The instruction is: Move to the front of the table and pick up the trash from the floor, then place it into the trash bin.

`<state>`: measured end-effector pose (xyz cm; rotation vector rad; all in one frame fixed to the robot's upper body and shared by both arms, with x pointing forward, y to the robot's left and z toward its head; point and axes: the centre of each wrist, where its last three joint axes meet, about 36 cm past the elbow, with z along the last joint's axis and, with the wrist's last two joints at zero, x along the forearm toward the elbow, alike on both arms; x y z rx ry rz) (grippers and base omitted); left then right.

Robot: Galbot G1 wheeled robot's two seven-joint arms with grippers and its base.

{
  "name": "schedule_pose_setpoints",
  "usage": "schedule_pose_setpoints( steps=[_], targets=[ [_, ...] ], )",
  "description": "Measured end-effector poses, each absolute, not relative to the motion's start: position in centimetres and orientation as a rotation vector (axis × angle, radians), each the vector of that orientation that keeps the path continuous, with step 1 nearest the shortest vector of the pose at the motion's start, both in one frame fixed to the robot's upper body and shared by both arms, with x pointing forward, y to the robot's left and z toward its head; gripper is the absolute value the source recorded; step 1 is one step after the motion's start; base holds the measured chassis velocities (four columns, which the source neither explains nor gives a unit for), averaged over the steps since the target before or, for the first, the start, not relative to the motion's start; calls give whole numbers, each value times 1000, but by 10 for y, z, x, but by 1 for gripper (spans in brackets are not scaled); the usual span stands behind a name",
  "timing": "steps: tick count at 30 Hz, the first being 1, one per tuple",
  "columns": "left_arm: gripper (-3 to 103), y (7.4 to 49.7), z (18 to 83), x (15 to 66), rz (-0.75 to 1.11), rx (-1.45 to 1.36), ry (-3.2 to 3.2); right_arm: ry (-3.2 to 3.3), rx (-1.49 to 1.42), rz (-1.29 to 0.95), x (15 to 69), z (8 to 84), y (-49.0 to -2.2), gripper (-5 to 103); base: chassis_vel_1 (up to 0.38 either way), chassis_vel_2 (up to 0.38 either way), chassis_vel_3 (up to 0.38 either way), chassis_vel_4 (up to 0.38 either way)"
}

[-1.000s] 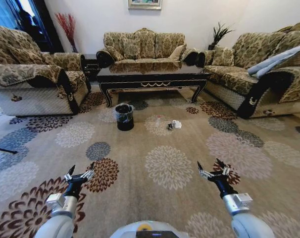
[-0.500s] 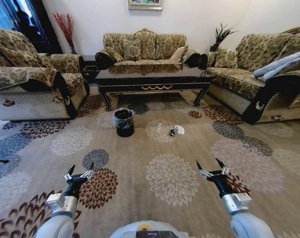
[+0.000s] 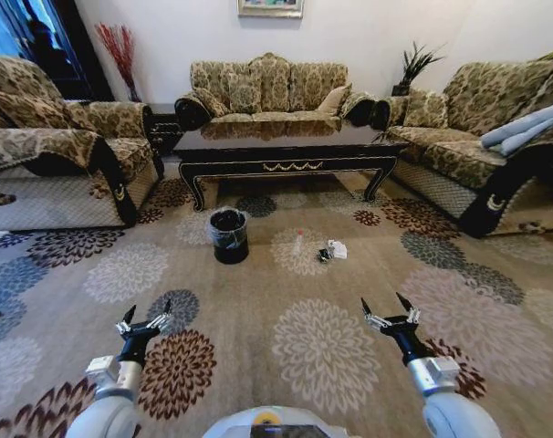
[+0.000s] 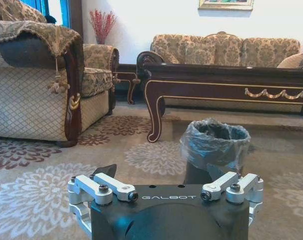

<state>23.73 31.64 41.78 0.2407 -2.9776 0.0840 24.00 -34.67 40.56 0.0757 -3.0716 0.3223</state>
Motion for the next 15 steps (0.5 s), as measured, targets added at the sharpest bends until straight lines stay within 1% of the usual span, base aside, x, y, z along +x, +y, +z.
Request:
schedule_pose_setpoints(
  steps=[15],
  targets=[
    [100,317,418,237,86,246,-2977,-3062,80,333,240,404,-348,100,-196,190,190,-192]
  ],
)
